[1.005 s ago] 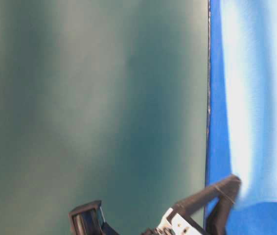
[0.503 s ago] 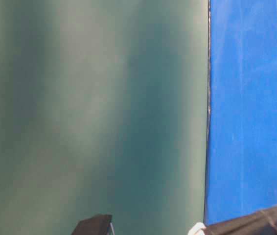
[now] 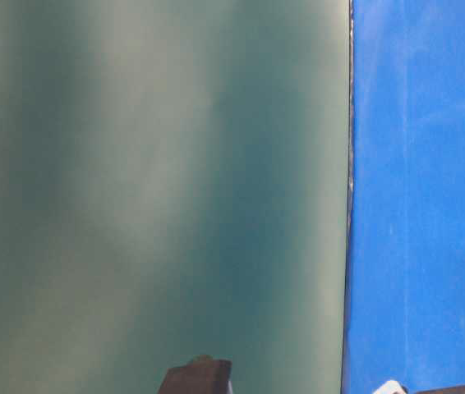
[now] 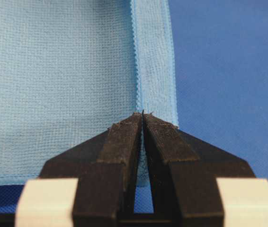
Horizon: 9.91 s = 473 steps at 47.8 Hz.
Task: Fold the light blue towel.
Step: 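Lift the far edge and fold it toward the near edge with both grippers, then release the folded edge and regrasp the towel's left and right ends, then lift the towel and swing the right gripper toward the far side, then lay the towel down lengthwise, folding it in half with both grippers, then open both grippers and pull them back to the sides, then move both grippers to the strip's far end and pinch its corners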
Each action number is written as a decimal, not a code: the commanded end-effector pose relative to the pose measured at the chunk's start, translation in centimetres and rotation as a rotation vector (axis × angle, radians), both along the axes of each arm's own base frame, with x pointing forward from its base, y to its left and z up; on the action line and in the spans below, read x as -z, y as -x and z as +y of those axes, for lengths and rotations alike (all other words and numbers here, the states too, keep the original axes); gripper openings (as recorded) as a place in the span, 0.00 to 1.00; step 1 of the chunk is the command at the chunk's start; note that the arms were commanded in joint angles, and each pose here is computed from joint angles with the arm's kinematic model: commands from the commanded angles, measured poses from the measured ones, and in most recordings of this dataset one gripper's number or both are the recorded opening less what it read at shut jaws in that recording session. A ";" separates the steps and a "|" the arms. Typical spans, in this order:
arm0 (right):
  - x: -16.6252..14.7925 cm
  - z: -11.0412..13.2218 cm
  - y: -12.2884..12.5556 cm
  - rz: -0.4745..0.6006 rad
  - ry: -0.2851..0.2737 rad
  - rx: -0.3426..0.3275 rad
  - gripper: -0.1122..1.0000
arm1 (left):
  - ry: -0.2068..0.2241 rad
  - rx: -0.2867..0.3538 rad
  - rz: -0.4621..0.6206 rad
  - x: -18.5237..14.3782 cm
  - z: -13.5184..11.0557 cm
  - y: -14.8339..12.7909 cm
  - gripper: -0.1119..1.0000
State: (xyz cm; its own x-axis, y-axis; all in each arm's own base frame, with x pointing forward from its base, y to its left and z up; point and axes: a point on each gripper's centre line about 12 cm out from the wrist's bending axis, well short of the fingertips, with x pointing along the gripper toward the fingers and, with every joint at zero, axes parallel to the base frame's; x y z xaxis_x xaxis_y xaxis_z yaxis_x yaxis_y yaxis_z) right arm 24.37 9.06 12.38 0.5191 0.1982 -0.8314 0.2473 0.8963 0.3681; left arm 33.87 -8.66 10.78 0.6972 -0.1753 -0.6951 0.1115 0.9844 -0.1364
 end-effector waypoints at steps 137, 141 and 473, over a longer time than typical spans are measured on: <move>-1.0 -8.4 -1.5 0.004 0.262 0.103 0.12 | -0.085 -0.149 0.177 0.5 7.9 -0.7 0.13; -2.8 -8.4 -1.2 -0.022 0.273 0.109 0.12 | -0.082 -0.147 0.153 -2.5 7.9 -0.7 0.13; 0.0 -25.0 -3.4 -0.158 0.455 0.278 0.62 | -0.201 -0.452 -0.283 -0.3 23.6 -9.0 0.85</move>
State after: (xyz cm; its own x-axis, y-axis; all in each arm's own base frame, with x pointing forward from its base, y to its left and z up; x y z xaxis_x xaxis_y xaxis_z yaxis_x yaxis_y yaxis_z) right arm 26.75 -15.30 12.31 0.6123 -0.3259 -0.7204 0.4766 0.8791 0.0073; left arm 41.95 14.35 10.72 0.8253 0.2914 -0.4836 -0.3164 0.9481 0.0314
